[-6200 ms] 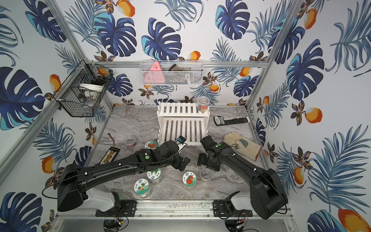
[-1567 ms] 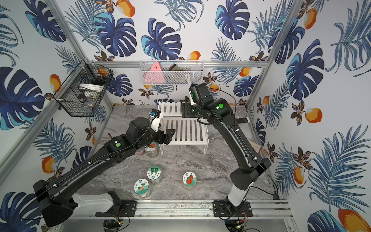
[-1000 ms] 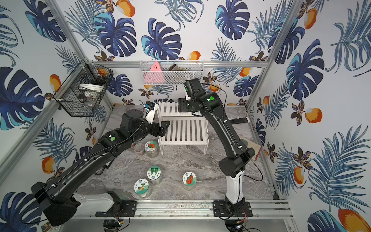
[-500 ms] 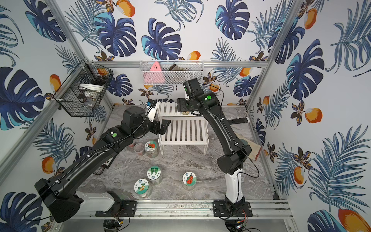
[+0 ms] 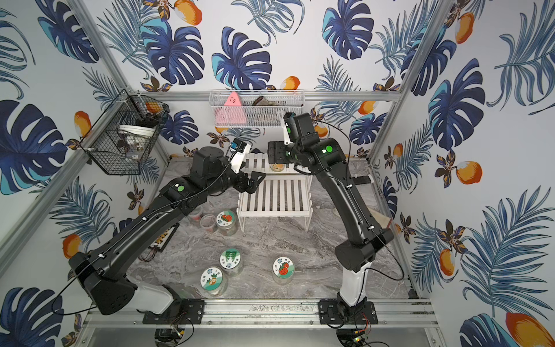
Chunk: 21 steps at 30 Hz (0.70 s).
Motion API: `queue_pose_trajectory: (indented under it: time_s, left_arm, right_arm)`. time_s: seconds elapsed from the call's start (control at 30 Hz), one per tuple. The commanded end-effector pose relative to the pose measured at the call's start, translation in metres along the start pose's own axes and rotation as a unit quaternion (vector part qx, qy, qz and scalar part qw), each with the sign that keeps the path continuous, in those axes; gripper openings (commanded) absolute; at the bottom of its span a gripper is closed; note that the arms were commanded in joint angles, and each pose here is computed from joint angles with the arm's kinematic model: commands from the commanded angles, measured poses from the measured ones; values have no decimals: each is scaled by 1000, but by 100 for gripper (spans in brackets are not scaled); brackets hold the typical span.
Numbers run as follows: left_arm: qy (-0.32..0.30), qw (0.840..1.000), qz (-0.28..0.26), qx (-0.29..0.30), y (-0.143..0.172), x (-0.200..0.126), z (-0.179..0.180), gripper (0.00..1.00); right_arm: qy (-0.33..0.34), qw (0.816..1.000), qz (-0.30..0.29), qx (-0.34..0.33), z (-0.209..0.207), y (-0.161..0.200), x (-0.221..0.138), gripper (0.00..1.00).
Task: Place the seed container on the shelf
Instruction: Place the seed jar on the shelf.
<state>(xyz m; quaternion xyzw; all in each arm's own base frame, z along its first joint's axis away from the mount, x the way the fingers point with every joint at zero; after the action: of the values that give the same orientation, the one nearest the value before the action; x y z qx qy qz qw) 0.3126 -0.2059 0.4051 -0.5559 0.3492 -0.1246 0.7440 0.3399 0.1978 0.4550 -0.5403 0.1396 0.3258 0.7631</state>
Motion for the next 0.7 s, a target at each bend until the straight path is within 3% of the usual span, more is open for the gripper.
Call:
queue_pose_trajectory:
  time_s: [0.0,0.2,0.3,0.5,0.67]
  left_arm:
    - [41,999,-10,28,-7,7,-4,98]
    - [64,995,-12,75,-16,28,-2,97]
    - [59,996,-7,66,-20,37,8,97]
    - [132,989,-17,59,-17,56,23,97]
    - [147,987,-42,43,-11,71,39,98]
  right_arm:
    - [-18,999,-37,27,-9,-10,-15,91]
    - [-46,994,-46,83,-43,1,-41,92]
    - [-68,990,-29,122,-62,16,-41,93]
    - [-128,981,8,147,-79,49,-31,97]
    - [-146,975,16,169,-89,62,-22,98]
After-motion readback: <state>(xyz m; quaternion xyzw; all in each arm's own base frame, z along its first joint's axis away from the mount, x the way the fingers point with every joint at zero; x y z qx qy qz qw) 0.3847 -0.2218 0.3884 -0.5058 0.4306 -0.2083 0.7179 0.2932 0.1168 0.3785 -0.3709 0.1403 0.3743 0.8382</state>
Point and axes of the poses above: each gripper's point midway between its finger pads, its own x axis out along the fingers, its own z axis along the line the jaws close on, y = z × x, the point moved 9 cm from there along -x, back along the fingers, and after that the axes turned 14 degrees about x, right-handed, at the moved point
